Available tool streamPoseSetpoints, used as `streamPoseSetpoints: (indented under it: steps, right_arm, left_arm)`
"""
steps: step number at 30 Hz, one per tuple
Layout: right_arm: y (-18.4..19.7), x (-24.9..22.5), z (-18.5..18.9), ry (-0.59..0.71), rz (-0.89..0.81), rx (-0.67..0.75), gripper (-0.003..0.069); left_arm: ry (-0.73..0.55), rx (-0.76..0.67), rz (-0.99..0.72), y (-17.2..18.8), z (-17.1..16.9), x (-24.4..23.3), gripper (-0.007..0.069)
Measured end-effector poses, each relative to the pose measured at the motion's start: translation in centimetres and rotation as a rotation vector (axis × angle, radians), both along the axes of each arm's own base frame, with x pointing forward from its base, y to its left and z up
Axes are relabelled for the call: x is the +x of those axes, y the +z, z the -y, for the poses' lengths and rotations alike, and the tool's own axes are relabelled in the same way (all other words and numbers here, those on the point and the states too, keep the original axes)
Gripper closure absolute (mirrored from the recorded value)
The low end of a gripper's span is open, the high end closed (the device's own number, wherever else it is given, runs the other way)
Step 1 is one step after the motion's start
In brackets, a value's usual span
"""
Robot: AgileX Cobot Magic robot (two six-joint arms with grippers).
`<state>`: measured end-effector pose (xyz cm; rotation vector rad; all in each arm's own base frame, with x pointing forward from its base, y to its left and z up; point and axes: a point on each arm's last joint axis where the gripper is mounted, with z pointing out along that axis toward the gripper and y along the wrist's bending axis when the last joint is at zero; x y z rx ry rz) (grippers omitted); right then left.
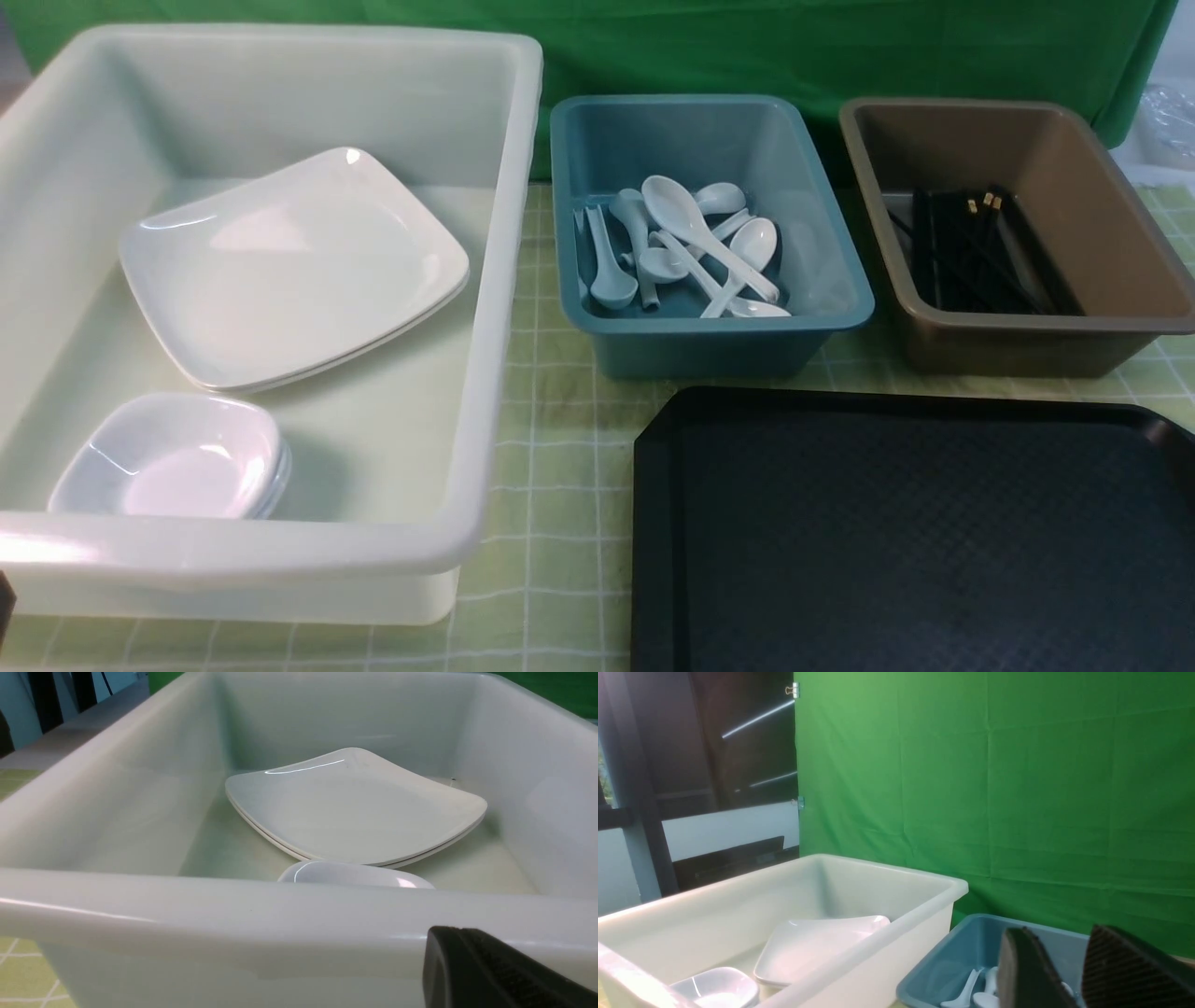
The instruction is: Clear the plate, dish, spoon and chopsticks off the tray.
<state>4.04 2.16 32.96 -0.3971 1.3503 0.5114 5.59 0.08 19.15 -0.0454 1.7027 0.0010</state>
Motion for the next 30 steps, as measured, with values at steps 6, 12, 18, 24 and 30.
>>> streamPoseSetpoints:
  steps: [6,12,18,24,30]
  right_arm:
    - [0.0,0.0,-0.1,0.011,-0.006,0.000,0.0424]
    - [-0.2,-0.4,-0.6,0.073,0.010,-0.043,0.0424]
    - [-0.7,-0.3,-0.7,0.073,0.008,-0.063,0.0422]
    - [-4.1,0.9,-0.3,-0.137,-0.068,-0.139,0.0422]
    - [-12.6,2.3,1.4,-0.454,-0.333,-0.226,0.0422]
  left_arm:
    - [0.000,0.003,0.000,0.0,0.0,0.0,0.0622]
    - [0.000,0.003,0.000,0.0,0.0,0.0,0.0622]
    - [0.000,0.003,0.000,0.0,0.0,0.0,0.0622]
    - [0.001,0.007,0.000,0.0,0.0,0.0,0.0622]
    - [0.001,0.010,-0.001,0.0,0.0,0.0,0.0622]
